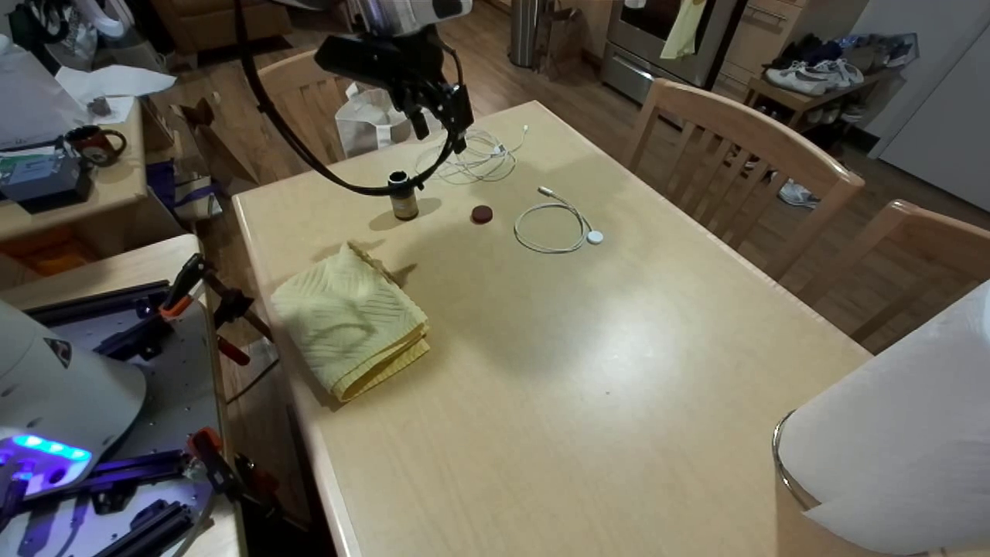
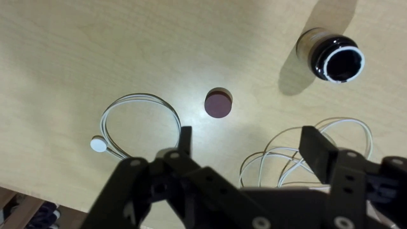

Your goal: Pick the lid on the table and put it on the bottle

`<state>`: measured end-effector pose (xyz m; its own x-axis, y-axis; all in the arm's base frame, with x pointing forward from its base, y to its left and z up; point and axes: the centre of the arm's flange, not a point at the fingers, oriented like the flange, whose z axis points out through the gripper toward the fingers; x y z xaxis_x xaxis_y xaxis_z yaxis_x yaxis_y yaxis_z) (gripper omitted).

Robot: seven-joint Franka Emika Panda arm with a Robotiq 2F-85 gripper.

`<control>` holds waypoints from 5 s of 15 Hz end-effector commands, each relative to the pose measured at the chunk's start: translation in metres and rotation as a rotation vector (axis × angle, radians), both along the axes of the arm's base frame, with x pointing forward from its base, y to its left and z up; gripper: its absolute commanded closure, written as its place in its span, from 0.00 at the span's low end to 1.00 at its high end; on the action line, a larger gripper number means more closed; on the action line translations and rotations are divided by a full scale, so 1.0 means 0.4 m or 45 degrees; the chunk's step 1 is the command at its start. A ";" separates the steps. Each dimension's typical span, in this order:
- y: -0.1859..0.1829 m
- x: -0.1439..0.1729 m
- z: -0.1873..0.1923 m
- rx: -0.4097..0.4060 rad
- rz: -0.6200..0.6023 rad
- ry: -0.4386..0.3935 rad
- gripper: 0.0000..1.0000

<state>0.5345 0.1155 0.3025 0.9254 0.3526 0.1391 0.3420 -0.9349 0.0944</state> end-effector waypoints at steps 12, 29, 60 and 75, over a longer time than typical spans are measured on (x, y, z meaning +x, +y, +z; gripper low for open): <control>0.057 0.127 -0.124 0.173 -0.572 0.087 0.00; 0.000 0.247 -0.402 0.128 -0.880 0.263 0.00; 0.013 0.193 -0.249 0.195 -0.825 0.097 0.45; 0.043 0.161 -0.361 0.158 -0.733 0.145 0.26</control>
<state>0.6002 0.1342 0.1626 0.9671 -0.2531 0.0268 -0.2524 -0.9672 -0.0278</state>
